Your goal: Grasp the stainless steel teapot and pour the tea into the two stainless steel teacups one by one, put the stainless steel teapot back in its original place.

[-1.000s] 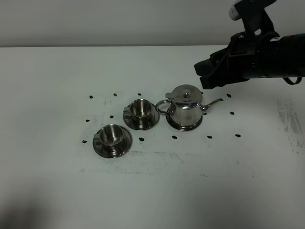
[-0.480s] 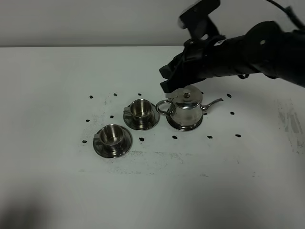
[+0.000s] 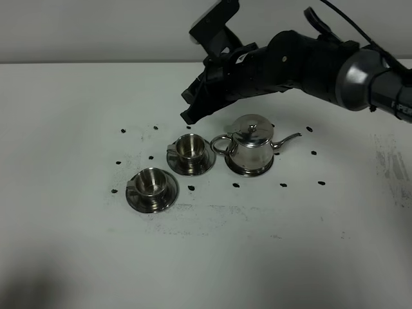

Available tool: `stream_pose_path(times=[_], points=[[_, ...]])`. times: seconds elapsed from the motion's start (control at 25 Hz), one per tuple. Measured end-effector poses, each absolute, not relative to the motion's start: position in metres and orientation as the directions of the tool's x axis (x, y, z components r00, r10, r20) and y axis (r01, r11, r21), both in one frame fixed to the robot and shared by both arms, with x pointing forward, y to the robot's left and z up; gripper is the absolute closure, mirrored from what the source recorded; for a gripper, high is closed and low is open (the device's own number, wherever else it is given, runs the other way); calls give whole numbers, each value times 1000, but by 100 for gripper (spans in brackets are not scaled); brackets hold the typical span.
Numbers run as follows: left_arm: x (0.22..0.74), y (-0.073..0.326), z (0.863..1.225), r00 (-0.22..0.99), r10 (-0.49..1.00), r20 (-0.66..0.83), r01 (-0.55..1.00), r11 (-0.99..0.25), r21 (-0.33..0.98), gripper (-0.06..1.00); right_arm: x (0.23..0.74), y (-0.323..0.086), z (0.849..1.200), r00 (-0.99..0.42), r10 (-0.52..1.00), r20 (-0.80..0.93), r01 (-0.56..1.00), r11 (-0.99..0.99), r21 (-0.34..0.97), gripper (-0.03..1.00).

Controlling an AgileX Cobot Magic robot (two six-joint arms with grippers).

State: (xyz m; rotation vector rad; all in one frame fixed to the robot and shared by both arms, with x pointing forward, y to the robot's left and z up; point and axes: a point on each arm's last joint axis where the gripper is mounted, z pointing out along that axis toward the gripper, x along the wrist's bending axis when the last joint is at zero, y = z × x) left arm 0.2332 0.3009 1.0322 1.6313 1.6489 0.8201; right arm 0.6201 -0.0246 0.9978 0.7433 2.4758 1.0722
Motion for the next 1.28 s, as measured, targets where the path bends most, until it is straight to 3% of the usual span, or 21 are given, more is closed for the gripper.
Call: stream_pose_path(times=[0.72,1.28], points=[[233,301,1032,4,1000,-29,580,21,815,37,619,-24,952,-835,549,-34,425,683,594,56],[233,301,1032,4,1000,-29,580,21,815,37,614,-28,939,-841,541,9,472,725,502,56]])
